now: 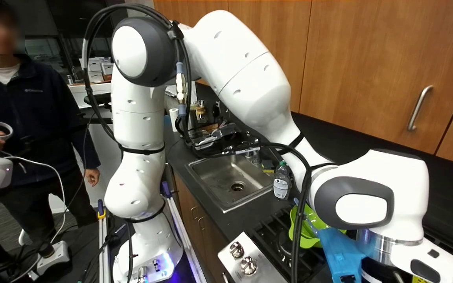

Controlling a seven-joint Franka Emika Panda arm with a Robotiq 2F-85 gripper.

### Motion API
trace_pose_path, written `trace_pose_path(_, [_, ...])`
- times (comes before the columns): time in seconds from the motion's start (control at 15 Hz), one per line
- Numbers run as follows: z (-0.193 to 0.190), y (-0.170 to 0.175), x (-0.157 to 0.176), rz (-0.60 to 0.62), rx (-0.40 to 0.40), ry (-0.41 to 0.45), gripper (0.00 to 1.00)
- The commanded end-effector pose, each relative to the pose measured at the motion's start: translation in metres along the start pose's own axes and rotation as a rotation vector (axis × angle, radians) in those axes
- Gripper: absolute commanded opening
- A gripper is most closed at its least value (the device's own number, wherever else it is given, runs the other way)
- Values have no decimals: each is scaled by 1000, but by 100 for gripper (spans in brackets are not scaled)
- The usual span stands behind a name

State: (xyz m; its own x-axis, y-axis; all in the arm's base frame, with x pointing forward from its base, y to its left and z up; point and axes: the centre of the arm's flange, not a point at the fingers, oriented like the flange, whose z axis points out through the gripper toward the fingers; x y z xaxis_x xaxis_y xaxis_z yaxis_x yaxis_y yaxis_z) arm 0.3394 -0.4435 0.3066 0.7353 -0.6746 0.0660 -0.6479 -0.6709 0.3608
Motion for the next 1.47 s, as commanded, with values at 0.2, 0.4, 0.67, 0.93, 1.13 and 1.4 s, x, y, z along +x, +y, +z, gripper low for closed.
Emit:
trace_pose_path(0.2, [-21,-32,1,-125,-21,163,100])
trace_pose_path(0.4, [-30,-39,9,-197,-30,286,100])
trace_pose_path(0.67, [-46,-44,19,-298,-41,454,100])
trace_pose_path(0.93, [-60,-57,25,-407,-37,561,100])
trace_pose_path(1.13, [-67,-67,26,-499,-11,604,100])
trace_pose_path(1.4, [-68,-84,24,-625,28,642,100])
